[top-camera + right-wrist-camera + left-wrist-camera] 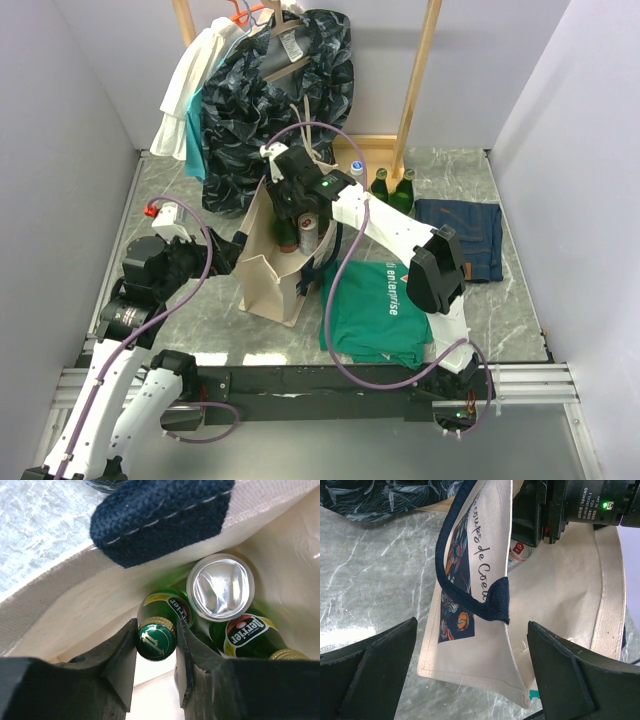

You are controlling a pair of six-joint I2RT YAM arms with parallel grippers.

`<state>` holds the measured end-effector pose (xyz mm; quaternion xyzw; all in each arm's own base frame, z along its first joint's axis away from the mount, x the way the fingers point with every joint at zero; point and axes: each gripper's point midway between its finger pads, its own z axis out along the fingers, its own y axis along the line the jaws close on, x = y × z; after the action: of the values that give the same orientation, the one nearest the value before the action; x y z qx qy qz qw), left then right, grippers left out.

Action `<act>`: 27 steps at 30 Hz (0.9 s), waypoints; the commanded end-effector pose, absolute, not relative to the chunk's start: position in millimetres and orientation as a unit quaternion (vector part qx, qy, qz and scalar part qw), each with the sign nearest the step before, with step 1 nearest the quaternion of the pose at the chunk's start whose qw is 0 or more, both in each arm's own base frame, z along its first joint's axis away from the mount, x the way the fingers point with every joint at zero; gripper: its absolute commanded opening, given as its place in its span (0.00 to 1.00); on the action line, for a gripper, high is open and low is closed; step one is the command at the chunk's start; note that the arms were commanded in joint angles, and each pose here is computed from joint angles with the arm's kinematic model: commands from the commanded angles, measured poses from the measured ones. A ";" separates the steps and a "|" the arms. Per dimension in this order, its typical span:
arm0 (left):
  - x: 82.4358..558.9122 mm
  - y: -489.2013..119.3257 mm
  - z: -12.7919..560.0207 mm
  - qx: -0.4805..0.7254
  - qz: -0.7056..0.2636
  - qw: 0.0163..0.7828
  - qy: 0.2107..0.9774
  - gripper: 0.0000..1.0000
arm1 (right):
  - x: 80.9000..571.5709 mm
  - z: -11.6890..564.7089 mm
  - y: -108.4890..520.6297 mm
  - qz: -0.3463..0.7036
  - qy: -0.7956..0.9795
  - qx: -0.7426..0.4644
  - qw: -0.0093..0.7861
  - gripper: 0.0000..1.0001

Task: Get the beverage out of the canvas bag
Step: Take out the drink from the canvas bag.

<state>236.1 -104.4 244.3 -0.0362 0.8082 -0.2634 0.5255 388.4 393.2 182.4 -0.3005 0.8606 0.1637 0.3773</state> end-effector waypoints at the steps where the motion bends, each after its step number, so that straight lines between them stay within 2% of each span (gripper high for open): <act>1: 238.6 -106.0 253.8 -0.037 -0.271 0.538 0.797 0.96 | 390.0 204.3 394.0 0.178 0.850 -0.296 0.398 0.16; 6: 238.9 -105.2 254.1 -0.038 -0.270 0.540 0.797 0.96 | 388.0 204.8 396.8 0.186 0.848 -0.299 0.395 0.00; 27: 239.1 -104.5 253.7 -0.040 -0.268 0.540 0.797 0.96 | 376.8 265.9 399.2 0.238 0.812 -0.292 0.446 0.00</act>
<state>236.1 -104.3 244.3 -0.0364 0.8082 -0.2633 0.5256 382.0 393.0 184.2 -0.3057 0.8565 0.1806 0.3746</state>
